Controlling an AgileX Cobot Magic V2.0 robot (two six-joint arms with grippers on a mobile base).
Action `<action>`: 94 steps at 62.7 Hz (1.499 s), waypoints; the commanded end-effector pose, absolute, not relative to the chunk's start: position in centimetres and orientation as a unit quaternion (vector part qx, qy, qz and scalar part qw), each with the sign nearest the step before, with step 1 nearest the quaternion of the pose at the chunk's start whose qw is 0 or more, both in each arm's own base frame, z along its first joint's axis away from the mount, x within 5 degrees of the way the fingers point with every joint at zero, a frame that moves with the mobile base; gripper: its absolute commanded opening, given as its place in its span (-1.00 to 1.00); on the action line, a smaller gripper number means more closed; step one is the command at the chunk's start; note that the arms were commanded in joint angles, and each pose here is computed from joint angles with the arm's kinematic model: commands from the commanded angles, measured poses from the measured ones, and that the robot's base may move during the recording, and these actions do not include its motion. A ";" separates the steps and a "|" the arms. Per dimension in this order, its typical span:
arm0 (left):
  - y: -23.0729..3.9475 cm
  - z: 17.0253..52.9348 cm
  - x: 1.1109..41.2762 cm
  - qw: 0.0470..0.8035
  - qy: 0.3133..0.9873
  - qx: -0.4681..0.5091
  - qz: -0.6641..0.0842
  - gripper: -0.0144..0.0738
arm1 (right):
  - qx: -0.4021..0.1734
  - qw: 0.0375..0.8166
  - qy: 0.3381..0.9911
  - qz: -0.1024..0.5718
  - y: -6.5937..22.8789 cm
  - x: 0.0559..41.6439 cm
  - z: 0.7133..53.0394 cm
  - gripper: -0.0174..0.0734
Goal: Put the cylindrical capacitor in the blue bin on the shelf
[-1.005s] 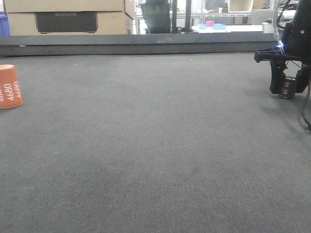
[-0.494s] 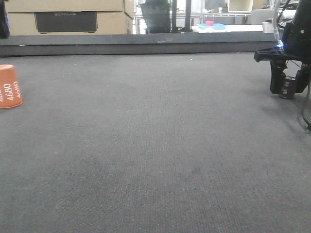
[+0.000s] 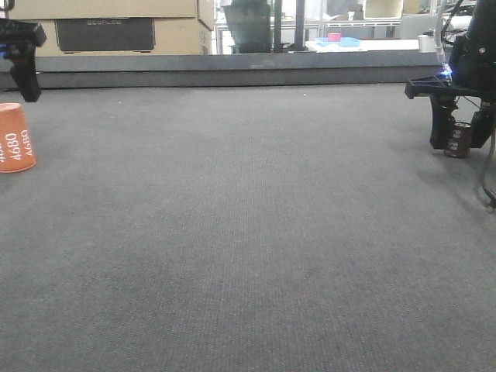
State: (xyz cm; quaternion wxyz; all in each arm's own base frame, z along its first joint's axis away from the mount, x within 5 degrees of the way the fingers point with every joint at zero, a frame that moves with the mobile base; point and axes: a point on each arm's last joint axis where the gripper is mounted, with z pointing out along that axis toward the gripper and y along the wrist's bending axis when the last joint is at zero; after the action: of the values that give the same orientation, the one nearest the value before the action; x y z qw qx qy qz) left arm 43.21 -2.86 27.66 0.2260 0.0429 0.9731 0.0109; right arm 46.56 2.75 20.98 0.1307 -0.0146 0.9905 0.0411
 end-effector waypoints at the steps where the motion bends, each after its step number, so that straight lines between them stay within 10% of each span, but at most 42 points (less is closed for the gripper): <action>1: -3.0 27.5 43.5 0.227 0.973 0.044 0.011 0.35 | -0.014 0.138 0.989 0.043 2.6 46.6 21.5 -0.97; 53: -3.0 23.8 44.5 0.181 0.982 0.047 0.018 0.22 | -0.014 0.138 0.989 0.043 2.6 46.6 21.5 -0.97; 74: -3.0 23.9 44.5 0.180 0.982 0.047 0.016 -0.93 | -0.014 0.132 0.990 0.043 2.6 46.5 21.4 -0.98; 94: -3.0 28.5 43.4 0.235 0.971 0.043 0.008 -0.92 | -0.017 0.171 0.984 0.045 2.7 45.6 25.1 -0.98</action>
State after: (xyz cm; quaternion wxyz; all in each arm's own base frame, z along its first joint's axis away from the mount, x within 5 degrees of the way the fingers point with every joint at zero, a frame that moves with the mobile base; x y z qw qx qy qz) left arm 43.95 -2.82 25.56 0.1921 0.0453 0.9802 0.0174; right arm 46.17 2.78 22.51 0.1429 -0.0146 0.9887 0.0439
